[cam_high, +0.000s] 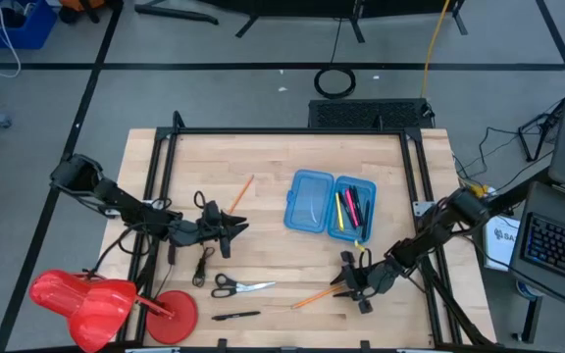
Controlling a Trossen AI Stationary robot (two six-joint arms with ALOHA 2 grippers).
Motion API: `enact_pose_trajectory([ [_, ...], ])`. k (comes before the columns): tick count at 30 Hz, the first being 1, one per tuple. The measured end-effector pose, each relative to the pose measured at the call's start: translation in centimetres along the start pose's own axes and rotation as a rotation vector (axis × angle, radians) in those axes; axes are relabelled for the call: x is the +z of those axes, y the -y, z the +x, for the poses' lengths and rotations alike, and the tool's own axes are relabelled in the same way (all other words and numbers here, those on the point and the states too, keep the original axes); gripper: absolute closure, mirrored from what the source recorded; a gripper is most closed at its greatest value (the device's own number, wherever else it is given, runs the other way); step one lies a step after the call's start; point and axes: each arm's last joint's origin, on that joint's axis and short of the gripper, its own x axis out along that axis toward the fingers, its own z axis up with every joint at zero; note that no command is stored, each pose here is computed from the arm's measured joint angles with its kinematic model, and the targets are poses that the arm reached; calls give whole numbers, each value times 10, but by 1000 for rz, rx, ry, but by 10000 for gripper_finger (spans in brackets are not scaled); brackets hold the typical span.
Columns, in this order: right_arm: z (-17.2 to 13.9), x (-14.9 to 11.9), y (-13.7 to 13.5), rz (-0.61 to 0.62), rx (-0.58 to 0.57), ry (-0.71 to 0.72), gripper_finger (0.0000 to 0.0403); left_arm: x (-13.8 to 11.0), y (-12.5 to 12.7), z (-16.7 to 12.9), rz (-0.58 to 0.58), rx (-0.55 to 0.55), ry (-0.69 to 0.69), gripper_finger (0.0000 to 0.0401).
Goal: Pick & place school supplies into a supply box
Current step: Put the orange pencil into the blue supply box
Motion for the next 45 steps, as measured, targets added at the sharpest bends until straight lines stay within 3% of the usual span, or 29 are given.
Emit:
enact_pose_trajectory([
  [6,9,-12,6,-6,-68,-14,248,0,0,0,-1,2,-3,297],
  [13,21,-22,13,35,-8,42,260,-2,1,-1,-7,-13,-14,297],
  [24,22,-27,14,-91,-7,1,282,-6,8,-7,-3,-41,-26,297],
  [29,22,-29,14,-100,5,-22,312,-7,9,-8,-1,-46,-28,297],
  [35,23,-30,17,-103,32,-44,384,-7,9,-8,-2,-46,-28,297],
  [45,24,-20,21,-55,69,25,393,-7,9,-8,2,-45,-28,297],
])
